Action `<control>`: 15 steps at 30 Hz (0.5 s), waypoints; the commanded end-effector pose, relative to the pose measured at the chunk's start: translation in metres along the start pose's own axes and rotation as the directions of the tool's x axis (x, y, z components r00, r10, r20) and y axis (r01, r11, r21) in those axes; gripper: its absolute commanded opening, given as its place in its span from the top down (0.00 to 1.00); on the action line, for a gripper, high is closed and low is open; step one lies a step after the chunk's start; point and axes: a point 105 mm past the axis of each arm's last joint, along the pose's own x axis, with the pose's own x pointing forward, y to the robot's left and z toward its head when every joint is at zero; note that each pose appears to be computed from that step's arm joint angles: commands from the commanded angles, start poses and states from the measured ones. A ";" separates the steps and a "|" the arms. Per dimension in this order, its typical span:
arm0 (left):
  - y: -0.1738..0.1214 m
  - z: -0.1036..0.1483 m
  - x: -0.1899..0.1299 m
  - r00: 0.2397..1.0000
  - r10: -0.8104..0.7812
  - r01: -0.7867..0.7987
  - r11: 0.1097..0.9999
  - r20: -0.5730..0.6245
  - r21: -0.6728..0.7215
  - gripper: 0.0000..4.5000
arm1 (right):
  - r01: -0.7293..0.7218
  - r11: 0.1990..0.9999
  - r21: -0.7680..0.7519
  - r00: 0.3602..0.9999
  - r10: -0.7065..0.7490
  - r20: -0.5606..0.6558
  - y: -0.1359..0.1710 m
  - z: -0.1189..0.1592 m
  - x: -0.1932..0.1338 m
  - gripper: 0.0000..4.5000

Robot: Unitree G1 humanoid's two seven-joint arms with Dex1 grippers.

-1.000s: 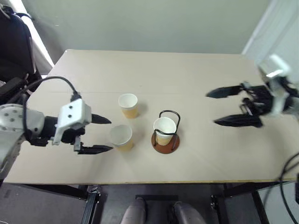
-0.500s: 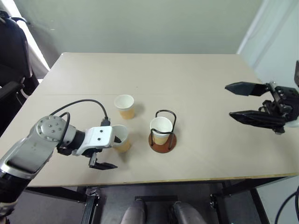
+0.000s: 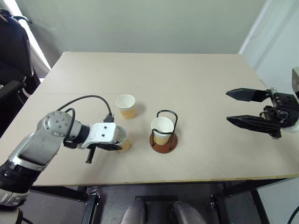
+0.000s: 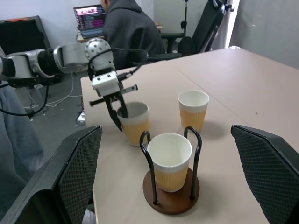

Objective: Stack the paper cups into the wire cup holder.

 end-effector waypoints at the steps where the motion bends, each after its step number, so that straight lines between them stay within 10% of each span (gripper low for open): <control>1: 0.008 0.016 -0.016 0.999 0.027 -0.028 0.998 0.027 0.051 0.99 | 0.009 0.998 -0.070 1.000 -0.008 0.011 0.004 0.012 -0.003 0.00; 8: 0.015 0.025 -0.024 0.998 0.030 -0.034 0.997 0.060 0.063 0.99 | 0.022 0.996 -0.081 1.000 -0.021 0.012 0.000 0.012 -0.004 0.00; 15: 0.072 0.098 -0.053 0.964 0.105 -0.172 0.948 0.246 0.270 0.99 | 0.032 0.994 -0.107 0.999 -0.029 0.025 0.001 0.018 -0.006 0.00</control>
